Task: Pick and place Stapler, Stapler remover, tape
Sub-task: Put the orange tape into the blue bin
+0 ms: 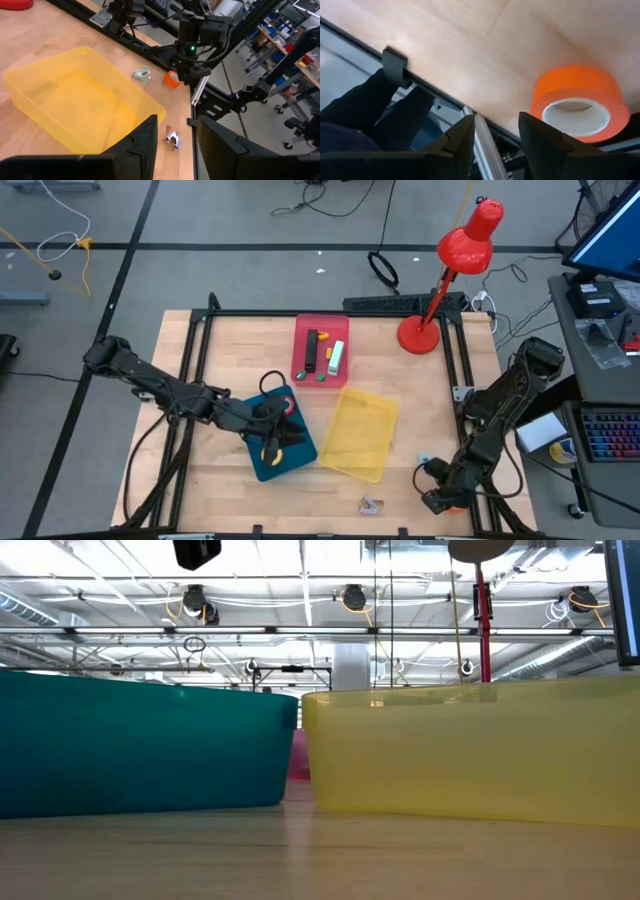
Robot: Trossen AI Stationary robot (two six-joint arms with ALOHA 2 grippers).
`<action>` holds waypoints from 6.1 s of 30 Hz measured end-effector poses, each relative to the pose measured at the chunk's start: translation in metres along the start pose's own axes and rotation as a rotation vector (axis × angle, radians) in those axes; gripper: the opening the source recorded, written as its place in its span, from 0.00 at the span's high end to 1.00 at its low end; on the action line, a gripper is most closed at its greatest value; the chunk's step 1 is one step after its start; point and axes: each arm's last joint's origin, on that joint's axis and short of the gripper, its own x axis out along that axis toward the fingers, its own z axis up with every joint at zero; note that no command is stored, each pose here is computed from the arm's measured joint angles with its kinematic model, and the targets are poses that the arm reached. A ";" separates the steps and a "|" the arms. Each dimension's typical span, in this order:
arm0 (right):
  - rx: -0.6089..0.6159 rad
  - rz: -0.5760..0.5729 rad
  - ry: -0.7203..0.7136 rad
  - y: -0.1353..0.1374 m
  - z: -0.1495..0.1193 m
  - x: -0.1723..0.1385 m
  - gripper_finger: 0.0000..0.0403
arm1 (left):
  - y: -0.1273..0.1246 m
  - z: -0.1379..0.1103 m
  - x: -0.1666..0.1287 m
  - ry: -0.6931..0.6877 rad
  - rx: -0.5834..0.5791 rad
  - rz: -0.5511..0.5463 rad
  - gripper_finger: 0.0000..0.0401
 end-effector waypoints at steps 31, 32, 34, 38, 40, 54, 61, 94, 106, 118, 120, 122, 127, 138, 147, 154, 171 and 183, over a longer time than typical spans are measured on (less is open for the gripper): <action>0.096 0.117 0.069 0.012 -0.005 -0.002 0.68 | 0.005 -0.002 0.001 0.030 0.057 0.039 0.66; 0.077 0.120 0.068 0.013 -0.004 -0.002 0.68 | 0.005 -0.001 0.001 0.029 0.060 0.039 0.66; 0.051 0.106 0.084 0.013 -0.004 -0.002 0.68 | 0.006 -0.001 0.001 0.029 0.068 0.040 0.66; 0.030 0.093 0.116 0.015 0.000 -0.004 0.68 | 0.006 -0.001 0.001 0.029 0.072 0.039 0.66; 0.009 0.109 0.115 0.018 0.003 -0.005 0.68 | 0.005 -0.001 0.001 0.030 0.074 0.038 0.66; -0.112 -0.120 0.345 0.011 0.024 -0.014 0.68 | 0.006 -0.001 0.001 0.011 0.081 0.064 0.66; -0.134 -0.131 0.249 0.006 0.026 -0.013 0.68 | 0.007 -0.001 0.001 -0.002 0.092 0.079 0.66; -0.123 -0.270 0.149 0.000 0.042 0.028 0.68 | 0.007 0.000 0.001 -0.006 0.102 0.089 0.66; -0.166 -0.175 0.122 0.005 0.038 0.016 0.70 | 0.007 0.000 0.001 -0.006 0.100 0.089 0.66; -0.152 -0.100 -0.008 0.008 0.036 0.007 0.72 | 0.007 0.000 0.001 -0.006 0.100 0.088 0.66; -0.147 -0.106 -0.004 0.007 0.036 0.008 0.71 | 0.007 0.000 0.001 -0.006 0.100 0.088 0.66; -0.140 -0.109 -0.005 0.007 0.037 0.008 0.70 | 0.007 0.000 0.001 -0.006 0.100 0.088 0.66; -0.133 -0.087 -0.004 0.011 0.038 0.017 0.67 | 0.007 0.000 0.001 -0.006 0.113 0.088 0.66; -0.130 -0.089 -0.015 0.015 0.045 0.036 0.67 | 0.007 0.000 0.001 -0.005 0.118 0.088 0.66; -0.166 0.091 0.039 0.030 0.035 0.029 0.92 | 0.007 0.000 0.001 -0.009 0.109 0.084 0.66; -0.285 0.703 -0.096 0.071 0.015 -0.019 0.92 | 0.000 0.006 0.001 -0.054 0.093 -0.010 0.66; -0.575 1.102 -1.092 0.104 0.084 -0.130 0.91 | -0.015 0.009 0.032 -0.261 -0.050 -0.272 0.66; -0.563 1.108 -1.107 0.108 0.101 -0.138 0.92 | 0.013 0.002 0.060 -0.241 -0.131 -0.148 0.66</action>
